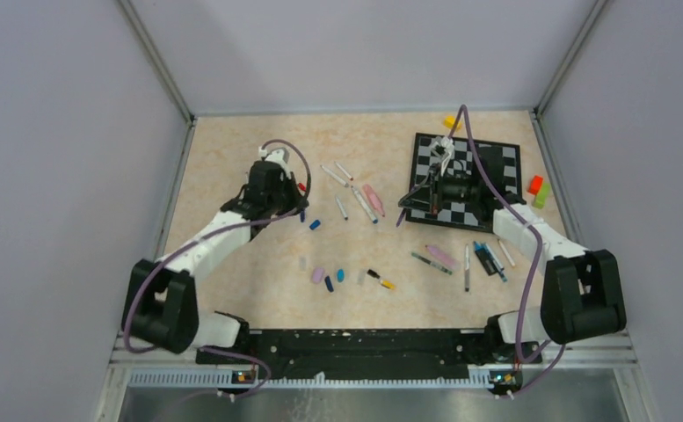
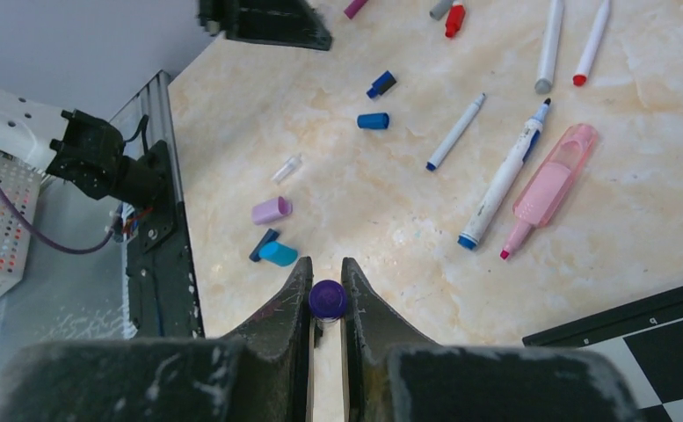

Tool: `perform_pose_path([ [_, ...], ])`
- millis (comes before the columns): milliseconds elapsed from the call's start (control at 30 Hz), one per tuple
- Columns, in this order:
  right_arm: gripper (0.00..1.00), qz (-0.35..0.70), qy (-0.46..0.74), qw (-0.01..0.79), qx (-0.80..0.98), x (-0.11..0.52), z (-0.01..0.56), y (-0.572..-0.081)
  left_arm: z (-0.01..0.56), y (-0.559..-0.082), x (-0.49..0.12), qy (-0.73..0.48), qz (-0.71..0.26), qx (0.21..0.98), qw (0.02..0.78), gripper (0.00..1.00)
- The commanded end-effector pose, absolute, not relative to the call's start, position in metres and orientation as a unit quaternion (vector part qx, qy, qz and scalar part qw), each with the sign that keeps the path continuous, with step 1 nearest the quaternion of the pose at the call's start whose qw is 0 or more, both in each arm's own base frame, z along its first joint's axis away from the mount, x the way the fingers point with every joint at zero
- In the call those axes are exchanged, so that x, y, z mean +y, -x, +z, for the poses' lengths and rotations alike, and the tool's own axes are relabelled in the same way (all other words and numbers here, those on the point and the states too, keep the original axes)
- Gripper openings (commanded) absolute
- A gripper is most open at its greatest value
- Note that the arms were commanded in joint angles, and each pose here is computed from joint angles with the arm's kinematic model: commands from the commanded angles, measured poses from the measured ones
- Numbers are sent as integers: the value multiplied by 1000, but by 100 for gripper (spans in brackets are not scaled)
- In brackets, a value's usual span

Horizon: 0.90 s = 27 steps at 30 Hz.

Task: Open the pen caps
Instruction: Place the pen cap at the center of the board.

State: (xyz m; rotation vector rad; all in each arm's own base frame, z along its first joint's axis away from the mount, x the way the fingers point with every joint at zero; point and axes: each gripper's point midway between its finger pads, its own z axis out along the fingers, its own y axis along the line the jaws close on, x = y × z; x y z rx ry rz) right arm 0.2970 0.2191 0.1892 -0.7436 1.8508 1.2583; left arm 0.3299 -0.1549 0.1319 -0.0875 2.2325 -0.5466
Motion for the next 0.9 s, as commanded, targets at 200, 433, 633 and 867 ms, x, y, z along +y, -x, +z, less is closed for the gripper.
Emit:
perform_pose_path([
  [200, 0, 495, 315, 421, 692, 215, 213, -300, 94, -432, -171, 77, -136, 932, 326, 0],
  [433, 0, 500, 314, 406, 697, 216, 207, -301, 61, -466, -167, 95, -81, 945, 303, 1],
  [633, 0, 501, 313, 401, 700, 216, 204, -302, 47, -480, -162, 97, -56, 951, 289, 11],
  [867, 0, 499, 313, 398, 703, 216, 201, -303, 38, -480, -150, 106, -32, 955, 276, 20],
])
